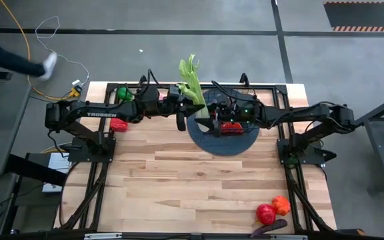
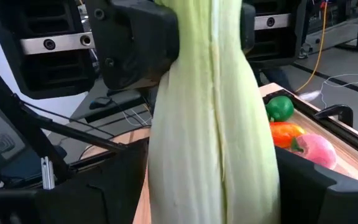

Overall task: Build produce basket
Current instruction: Put the celery into the black wire basket

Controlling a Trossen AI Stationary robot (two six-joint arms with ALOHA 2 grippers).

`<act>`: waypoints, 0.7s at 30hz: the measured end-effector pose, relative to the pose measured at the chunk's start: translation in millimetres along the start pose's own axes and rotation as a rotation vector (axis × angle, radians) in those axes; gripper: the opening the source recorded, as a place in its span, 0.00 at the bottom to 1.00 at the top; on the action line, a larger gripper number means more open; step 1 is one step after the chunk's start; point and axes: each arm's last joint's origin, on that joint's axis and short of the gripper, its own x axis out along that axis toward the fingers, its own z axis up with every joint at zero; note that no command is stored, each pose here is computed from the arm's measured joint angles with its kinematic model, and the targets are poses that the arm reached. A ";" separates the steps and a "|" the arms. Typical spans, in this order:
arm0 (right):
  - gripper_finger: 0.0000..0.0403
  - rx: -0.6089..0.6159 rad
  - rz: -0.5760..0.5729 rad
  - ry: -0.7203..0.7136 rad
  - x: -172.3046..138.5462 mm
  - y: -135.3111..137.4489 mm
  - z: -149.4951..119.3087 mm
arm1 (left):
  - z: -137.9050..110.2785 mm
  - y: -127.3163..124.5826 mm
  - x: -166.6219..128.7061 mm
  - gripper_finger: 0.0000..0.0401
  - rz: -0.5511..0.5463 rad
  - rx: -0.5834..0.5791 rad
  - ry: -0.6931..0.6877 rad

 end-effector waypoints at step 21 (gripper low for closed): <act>0.20 -0.055 -0.118 0.068 -56.2 -13.6 29.2 | 26.4 14.5 -32.2 0.47 -0.024 -0.020 0.083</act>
